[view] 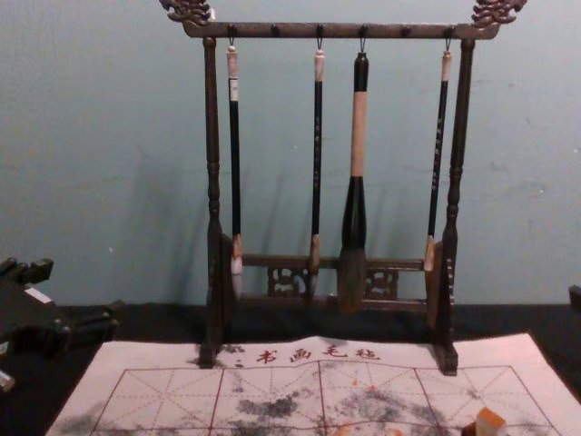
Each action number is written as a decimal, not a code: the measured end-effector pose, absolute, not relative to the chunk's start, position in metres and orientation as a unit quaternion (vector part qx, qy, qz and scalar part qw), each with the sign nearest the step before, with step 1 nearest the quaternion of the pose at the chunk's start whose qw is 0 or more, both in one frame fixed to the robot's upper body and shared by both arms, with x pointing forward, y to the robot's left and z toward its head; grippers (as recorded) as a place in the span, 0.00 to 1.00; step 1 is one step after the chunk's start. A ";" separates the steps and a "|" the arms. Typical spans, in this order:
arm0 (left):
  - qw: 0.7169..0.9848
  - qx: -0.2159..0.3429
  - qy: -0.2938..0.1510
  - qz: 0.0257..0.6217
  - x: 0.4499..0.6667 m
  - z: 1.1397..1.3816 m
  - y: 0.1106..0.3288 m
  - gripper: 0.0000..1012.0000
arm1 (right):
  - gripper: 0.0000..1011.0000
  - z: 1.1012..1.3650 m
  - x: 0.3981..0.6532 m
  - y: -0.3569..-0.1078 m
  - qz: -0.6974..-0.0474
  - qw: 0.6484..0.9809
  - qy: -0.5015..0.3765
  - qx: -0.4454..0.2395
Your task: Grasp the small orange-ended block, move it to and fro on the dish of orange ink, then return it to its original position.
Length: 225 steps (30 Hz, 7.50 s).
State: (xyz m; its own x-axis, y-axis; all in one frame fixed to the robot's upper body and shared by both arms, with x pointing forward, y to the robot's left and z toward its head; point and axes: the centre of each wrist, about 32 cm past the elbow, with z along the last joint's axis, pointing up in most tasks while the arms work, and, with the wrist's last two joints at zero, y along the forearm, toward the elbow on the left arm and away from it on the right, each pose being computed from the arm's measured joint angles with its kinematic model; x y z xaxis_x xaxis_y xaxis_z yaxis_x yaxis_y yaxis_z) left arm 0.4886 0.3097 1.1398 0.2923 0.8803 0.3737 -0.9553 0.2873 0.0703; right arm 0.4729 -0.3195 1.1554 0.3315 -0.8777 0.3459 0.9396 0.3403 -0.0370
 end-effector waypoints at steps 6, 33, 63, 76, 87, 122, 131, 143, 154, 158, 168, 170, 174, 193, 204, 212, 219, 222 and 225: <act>0.791 0.141 -0.132 0.580 0.489 1.140 0.310 0.99 | 0.99 1.160 0.454 -0.321 -0.525 0.834 -0.134 -0.102; 0.791 0.141 -0.132 0.580 0.489 1.140 0.310 0.99 | 0.99 1.137 0.428 -0.305 -0.381 0.912 -0.102 -0.112; 0.791 0.141 -0.132 0.580 0.489 1.140 0.310 0.99 | 0.99 1.121 0.454 -0.292 -0.370 0.915 -0.072 -0.142; 0.791 0.141 -0.132 0.580 0.489 1.140 0.310 0.99 | 0.99 1.118 0.460 -0.290 -0.369 0.915 -0.064 -0.147; 0.791 0.141 -0.132 0.580 0.489 1.140 0.310 0.99 | 0.99 1.118 0.462 -0.289 -0.373 0.914 -0.063 -0.145; 0.791 0.141 -0.132 0.580 0.489 1.140 0.310 0.99 | 0.21 1.118 0.462 -0.289 -0.372 0.915 -0.063 -0.145; 0.791 0.141 -0.132 0.580 0.489 1.140 0.310 0.99 | 0.10 1.118 0.462 -0.289 -0.372 0.915 -0.063 -0.145; 0.791 0.141 -0.132 0.580 0.489 1.140 0.310 0.99 | 0.10 1.118 0.462 -0.289 -0.372 0.915 -0.063 -0.145; 0.791 0.141 -0.132 0.580 0.489 1.140 0.310 0.99 | 0.10 1.123 0.462 -0.290 -0.385 0.911 -0.058 -0.138; 0.791 0.142 -0.132 0.580 0.489 1.140 0.310 0.99 | 0.10 1.127 0.462 -0.290 -0.389 0.910 -0.057 -0.133; 0.791 0.141 -0.132 0.580 0.489 1.140 0.310 0.99 | 0.10 1.143 0.462 -0.294 -0.395 0.910 -0.061 -0.108; 0.791 0.141 -0.132 0.580 0.489 1.140 0.310 0.99 | 0.10 1.147 0.461 -0.295 -0.395 0.911 -0.061 -0.100; 0.791 0.141 -0.132 0.580 0.489 1.140 0.310 0.99 | 0.10 1.153 0.462 -0.295 -0.391 0.914 -0.059 -0.089; 0.791 0.141 -0.132 0.580 0.489 1.140 0.310 0.99 | 0.10 1.163 0.465 -0.268 -0.321 0.942 -0.029 -0.094; 0.791 0.141 -0.132 0.580 0.489 1.140 0.310 0.99 | 0.10 1.161 0.460 -0.252 -0.264 0.956 -0.034 -0.124; 0.791 0.141 -0.132 0.580 0.489 1.140 0.310 0.99 | 0.10 1.159 0.459 -0.244 -0.235 0.962 -0.037 -0.135; 0.791 0.141 -0.132 0.580 0.489 1.140 0.310 0.99 | 0.10 1.155 0.462 -0.239 -0.225 0.963 -0.033 -0.144; 0.791 0.141 -0.132 0.580 0.489 1.140 0.310 0.99 | 0.10 1.152 0.464 -0.236 -0.223 0.963 -0.032 -0.149; 0.791 0.141 -0.132 0.580 0.489 1.140 0.310 0.99 | 0.10 1.149 0.466 -0.234 -0.221 0.962 -0.031 -0.154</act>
State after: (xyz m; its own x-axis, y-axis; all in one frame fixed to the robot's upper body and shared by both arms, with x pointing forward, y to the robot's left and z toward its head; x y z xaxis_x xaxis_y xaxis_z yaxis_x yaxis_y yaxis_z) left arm 0.4886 0.3097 1.1398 0.2923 0.8803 0.3737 -0.9552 0.2874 0.0703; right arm 0.4656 -0.2339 1.1492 0.9000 -0.4165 0.1287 0.4359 0.8546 -0.2824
